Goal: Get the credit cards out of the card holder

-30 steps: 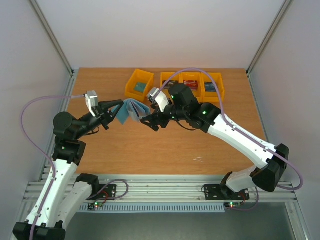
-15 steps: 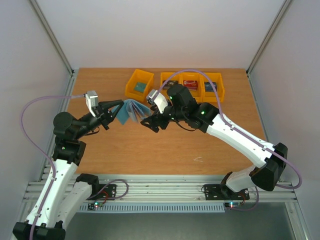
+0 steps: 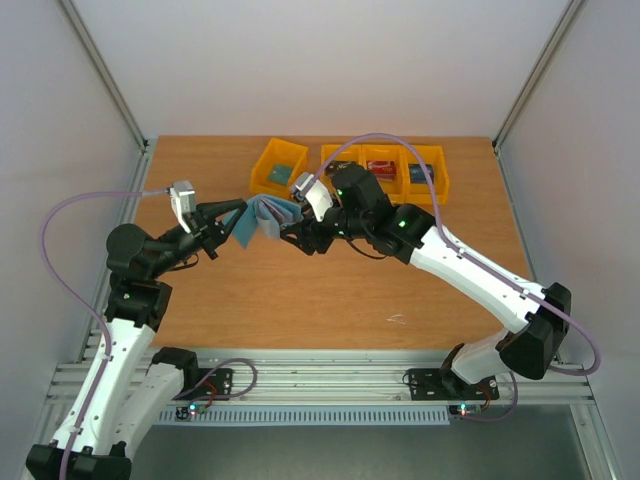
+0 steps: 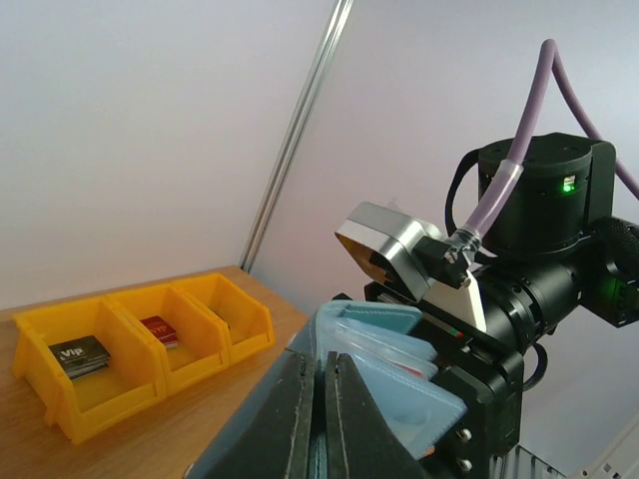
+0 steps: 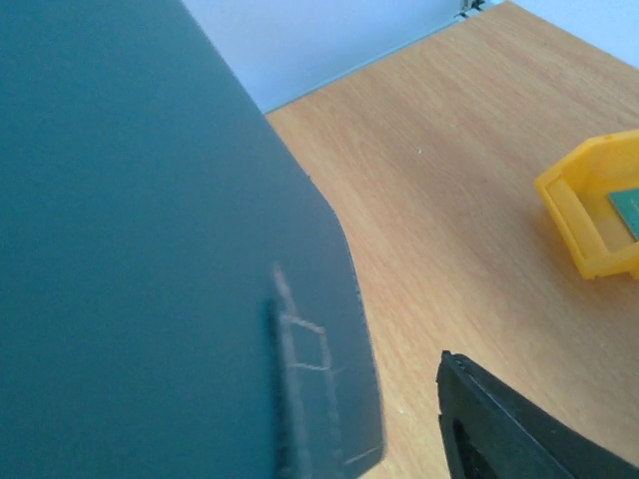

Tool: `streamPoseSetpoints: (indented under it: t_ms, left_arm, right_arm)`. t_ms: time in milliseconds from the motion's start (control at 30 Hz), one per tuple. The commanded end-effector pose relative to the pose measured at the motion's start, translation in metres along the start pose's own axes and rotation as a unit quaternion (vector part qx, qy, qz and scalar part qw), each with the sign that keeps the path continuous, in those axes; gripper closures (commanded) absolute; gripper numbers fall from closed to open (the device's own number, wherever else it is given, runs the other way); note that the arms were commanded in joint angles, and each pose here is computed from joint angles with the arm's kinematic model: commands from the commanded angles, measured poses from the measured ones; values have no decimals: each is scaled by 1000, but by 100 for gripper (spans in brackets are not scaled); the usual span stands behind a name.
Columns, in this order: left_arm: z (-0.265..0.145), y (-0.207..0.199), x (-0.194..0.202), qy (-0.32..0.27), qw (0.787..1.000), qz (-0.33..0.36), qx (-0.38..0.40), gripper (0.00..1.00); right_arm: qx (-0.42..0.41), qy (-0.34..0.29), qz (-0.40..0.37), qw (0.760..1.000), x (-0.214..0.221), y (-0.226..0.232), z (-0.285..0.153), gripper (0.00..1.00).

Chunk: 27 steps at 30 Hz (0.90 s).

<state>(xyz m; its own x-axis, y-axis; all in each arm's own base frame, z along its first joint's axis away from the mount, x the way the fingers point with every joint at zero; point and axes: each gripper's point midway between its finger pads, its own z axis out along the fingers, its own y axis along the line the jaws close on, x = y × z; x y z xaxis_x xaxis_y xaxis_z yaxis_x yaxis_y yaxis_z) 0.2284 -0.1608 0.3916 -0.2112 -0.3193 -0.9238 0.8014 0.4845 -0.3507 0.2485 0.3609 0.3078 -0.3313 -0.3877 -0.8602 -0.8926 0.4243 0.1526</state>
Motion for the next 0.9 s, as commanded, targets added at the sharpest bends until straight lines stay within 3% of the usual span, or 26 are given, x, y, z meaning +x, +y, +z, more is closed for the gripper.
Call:
streamPoseSetpoints:
  t_ms: [0, 200, 267, 300, 333, 467, 567, 600, 633, 733, 867]
  left_arm:
    - [-2, -9, -5, -9, 1000, 15, 19, 100]
    - [-3, -7, 1, -5, 1000, 10, 18, 100]
    - [-3, -6, 3, -5, 1000, 9, 15, 100]
    - [-3, -4, 4, -5, 1000, 8, 13, 100]
    - [-4, -2, 5, -5, 1000, 6, 8, 100]
    - [-5, 20, 12, -9, 999, -1, -43, 98]
    - [-8, 38, 23, -3, 996, 15, -85, 40]
    - [-8, 39, 28, 4, 996, 29, -86, 15]
    - [-9, 42, 33, 11, 995, 43, -88, 2]
    - [-11, 48, 44, 25, 993, 50, -100, 1]
    - [-13, 58, 52, 35, 991, 44, -120, 1]
  right_arm:
    - [-3, -53, -3, 999, -37, 5, -4, 41]
    - [-27, -47, -1, 999, -40, 12, -2, 67]
    - [-36, -45, 0, 998, -41, 16, -3, 79]
    - [-37, -44, 1, 998, -41, 16, -3, 92]
    - [-36, -43, 3, 998, -41, 16, -4, 98]
    - [-29, -40, 10, 999, -41, 14, -7, 99]
    - [3, -31, 30, 999, -42, 4, -8, 99]
    - [26, -22, 43, 999, -40, -4, -7, 99]
    - [55, -14, 64, 996, -39, -15, -7, 99]
    - [182, 22, 103, 978, -32, -53, -11, 99]
    - [271, 59, 48, 960, -35, -54, -8, 99]
